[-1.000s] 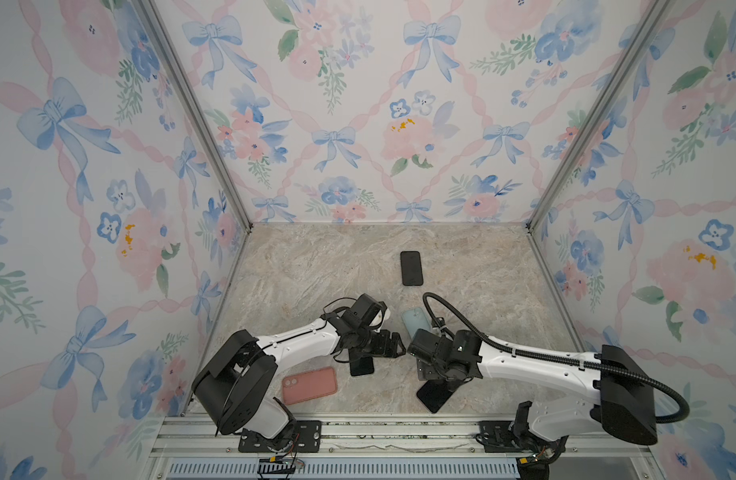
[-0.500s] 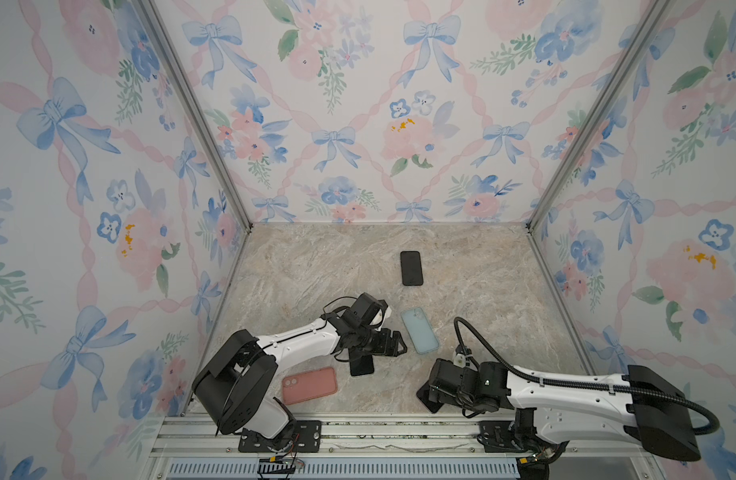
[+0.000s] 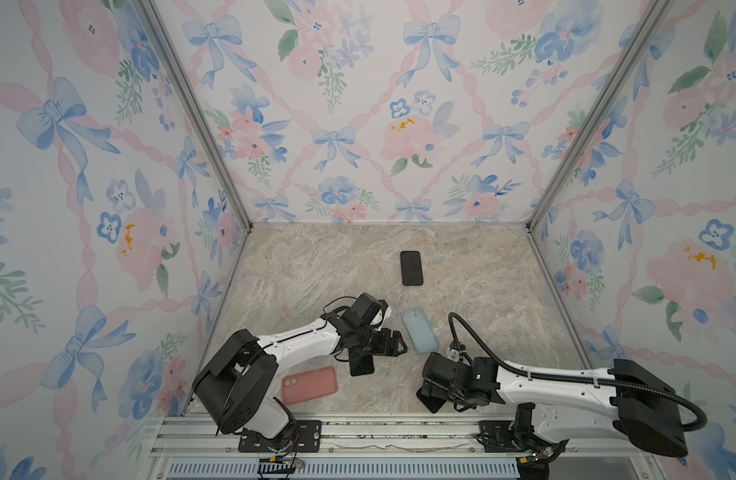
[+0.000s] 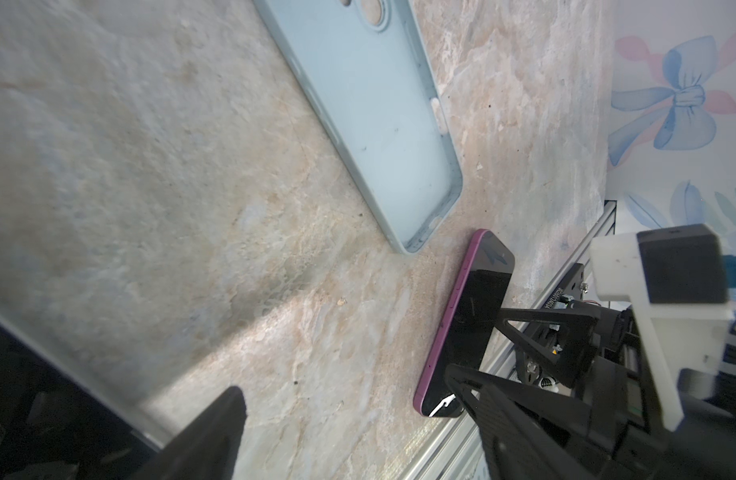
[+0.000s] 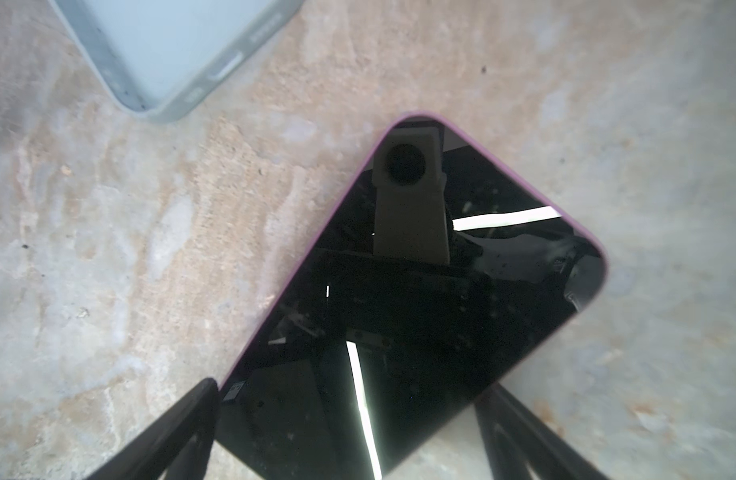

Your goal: Put the phone into the phone case

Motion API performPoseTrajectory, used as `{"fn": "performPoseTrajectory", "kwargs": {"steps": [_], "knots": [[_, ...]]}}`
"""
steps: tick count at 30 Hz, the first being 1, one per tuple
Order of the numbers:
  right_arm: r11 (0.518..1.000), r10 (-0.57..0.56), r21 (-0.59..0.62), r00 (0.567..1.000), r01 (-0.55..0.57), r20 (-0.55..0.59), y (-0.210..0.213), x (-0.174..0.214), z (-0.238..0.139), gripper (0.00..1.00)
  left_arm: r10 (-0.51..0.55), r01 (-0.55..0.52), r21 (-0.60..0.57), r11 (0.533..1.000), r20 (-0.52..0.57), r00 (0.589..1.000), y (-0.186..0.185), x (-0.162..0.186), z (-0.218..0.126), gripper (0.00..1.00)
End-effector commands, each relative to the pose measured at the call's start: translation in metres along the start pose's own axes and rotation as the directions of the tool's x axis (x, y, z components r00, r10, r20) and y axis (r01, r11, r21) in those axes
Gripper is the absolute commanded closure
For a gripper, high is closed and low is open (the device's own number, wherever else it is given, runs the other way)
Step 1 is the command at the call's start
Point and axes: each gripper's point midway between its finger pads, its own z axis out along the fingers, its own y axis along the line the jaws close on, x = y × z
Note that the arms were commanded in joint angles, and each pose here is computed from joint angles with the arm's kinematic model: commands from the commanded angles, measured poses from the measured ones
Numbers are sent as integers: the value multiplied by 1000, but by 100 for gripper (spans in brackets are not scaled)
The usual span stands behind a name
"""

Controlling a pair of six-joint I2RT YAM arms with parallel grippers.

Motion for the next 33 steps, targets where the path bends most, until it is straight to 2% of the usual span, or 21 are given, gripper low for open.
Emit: {"fn": "performPoseTrajectory", "kwargs": {"steps": [1,13,20,33], "knots": [[999,-42,15,999,42,-2,8,-5,4,3,-3,3,-11,1000,-12,1000,6,7,2,12],[972,-189,139,982,189,-11,38,-20,7,3,-2,2,-17,1000,-1,1000,7,6,0,11],[957,-212,190,976,217,-49,39,-17,13,0,-7,7,-21,1000,2,1000,10,5,0,11],[961,-194,186,979,202,-62,29,-15,19,29,-11,11,-17,1000,8,1000,9,3,-1,12]]}}
